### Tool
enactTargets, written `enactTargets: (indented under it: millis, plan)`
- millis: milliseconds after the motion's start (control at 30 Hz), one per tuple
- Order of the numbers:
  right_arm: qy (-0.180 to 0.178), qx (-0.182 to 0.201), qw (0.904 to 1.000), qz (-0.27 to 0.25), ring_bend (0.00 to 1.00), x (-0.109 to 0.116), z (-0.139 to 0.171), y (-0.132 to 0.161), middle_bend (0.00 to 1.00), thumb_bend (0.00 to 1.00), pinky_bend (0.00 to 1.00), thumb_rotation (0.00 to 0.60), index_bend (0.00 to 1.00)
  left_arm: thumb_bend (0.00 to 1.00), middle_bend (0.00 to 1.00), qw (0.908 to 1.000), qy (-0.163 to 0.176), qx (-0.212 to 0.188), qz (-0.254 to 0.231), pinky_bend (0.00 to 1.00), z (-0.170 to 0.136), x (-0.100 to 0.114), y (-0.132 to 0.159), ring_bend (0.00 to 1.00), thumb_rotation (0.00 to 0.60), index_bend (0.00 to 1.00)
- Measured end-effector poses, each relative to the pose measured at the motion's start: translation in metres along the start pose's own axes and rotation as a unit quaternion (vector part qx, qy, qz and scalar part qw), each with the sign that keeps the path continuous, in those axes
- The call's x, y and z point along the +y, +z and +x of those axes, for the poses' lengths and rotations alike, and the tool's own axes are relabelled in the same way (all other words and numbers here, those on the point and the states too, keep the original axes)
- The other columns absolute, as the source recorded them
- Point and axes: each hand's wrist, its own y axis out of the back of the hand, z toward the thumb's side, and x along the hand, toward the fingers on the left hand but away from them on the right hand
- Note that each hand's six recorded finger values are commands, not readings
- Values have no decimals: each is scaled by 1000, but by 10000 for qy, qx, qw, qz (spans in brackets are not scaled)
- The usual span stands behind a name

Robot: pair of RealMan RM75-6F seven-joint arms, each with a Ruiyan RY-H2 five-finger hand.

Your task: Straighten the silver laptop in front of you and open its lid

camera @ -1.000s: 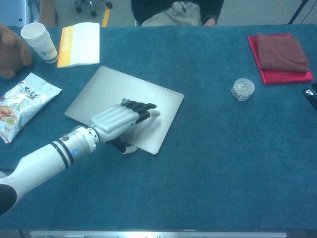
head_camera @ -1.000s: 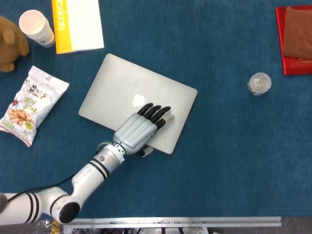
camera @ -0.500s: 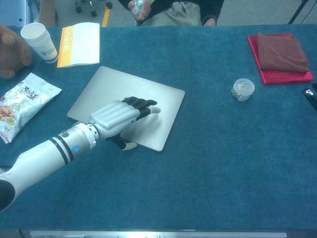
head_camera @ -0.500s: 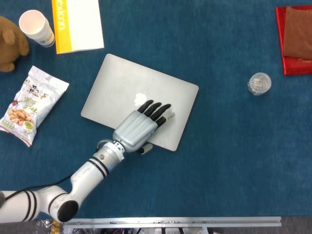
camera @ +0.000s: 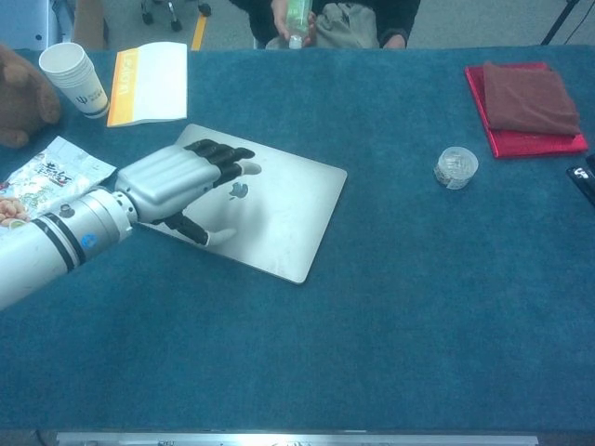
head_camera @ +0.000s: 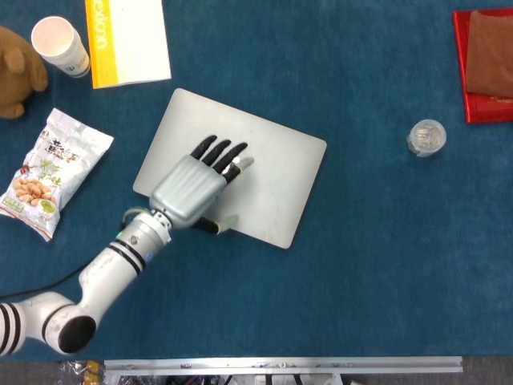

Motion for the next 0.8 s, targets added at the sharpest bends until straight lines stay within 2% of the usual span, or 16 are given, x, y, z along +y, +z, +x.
enactTargets:
  millis: [67,167,367,800]
  plan:
    - [-16,2,10000,6,51,1,0,1,82,285,152,600,92,369,58,10000,-6,22,-7,0,3,4,-4,0,52,11]
    - [-23,-6,10000,16,51,2,1,2,82,286,151,600,92,395,82,10000,-19,-2,-30,0,8,9,-6,0,0,43]
    - [-5,-6,10000,31,51,2,1,3,82,286,151,600,91,398,96,9999,-116,32,-4,0,23,14,-11,0,0,58]
    - [15,-62,10000,51,51,2,2,0,82,286,151,600,90,397,121,9986,-134,502,-54,0,69,24,-35,0,0,72]
